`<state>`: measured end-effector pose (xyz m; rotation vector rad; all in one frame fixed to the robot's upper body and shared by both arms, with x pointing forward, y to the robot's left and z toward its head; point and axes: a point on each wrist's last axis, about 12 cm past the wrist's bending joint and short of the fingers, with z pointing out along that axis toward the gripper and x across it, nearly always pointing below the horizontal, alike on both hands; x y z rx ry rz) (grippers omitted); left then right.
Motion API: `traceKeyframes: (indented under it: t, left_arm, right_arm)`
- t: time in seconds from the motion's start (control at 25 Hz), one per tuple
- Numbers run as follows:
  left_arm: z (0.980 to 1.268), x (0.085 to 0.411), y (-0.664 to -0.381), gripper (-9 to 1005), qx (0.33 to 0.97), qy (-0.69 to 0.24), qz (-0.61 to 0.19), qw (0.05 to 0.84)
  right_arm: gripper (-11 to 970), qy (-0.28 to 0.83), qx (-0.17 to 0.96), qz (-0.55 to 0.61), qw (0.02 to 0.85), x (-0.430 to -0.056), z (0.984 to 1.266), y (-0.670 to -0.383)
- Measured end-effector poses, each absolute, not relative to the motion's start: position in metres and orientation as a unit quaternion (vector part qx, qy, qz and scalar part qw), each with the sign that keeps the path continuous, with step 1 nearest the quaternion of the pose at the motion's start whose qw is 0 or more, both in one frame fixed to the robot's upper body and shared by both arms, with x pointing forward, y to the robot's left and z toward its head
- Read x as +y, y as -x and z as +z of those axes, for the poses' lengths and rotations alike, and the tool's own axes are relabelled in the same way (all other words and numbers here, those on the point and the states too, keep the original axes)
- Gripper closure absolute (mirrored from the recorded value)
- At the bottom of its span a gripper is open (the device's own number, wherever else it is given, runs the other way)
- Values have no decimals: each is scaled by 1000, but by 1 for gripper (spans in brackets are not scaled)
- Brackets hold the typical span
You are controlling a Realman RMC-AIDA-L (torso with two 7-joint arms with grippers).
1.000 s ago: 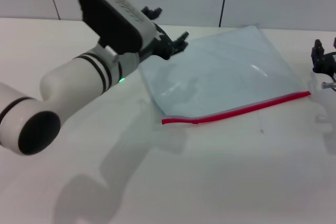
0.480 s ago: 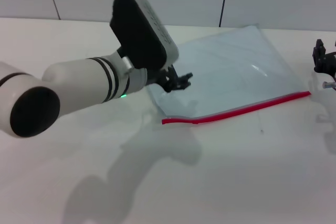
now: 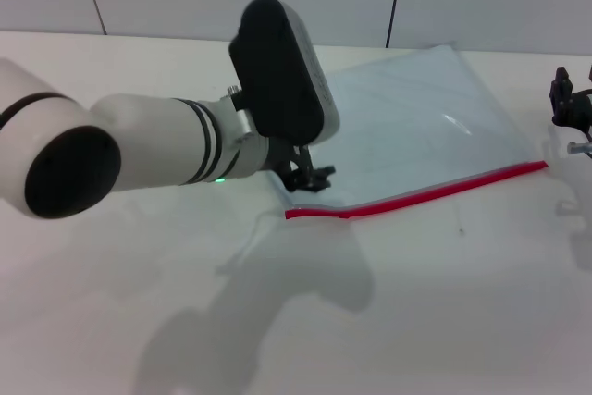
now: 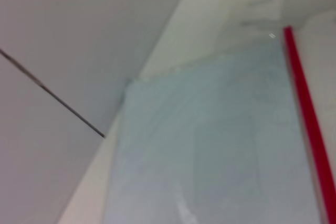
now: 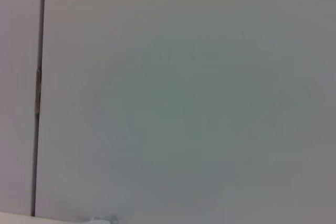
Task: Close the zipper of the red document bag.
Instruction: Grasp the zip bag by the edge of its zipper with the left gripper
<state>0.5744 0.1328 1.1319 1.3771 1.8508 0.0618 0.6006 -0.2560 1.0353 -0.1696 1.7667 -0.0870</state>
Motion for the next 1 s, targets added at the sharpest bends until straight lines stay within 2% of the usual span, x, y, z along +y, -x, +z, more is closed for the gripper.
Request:
traceKeyframes:
  t: [0.32,0.68,1.0]
  left_arm:
    - [1129,131,-569,165,740,-579,36,341]
    - [1144,122,-562,169,730,-598,33,330]
    - [1137,123,-559,170,730,-611,43,302]
  right_arm:
    - [536,75,771,-38,631,-256,1036,-601]
    - [536,75,771,-37,632,-255,1036,-602]
    - [537,75,771,-37,632,-255,1036,-602]
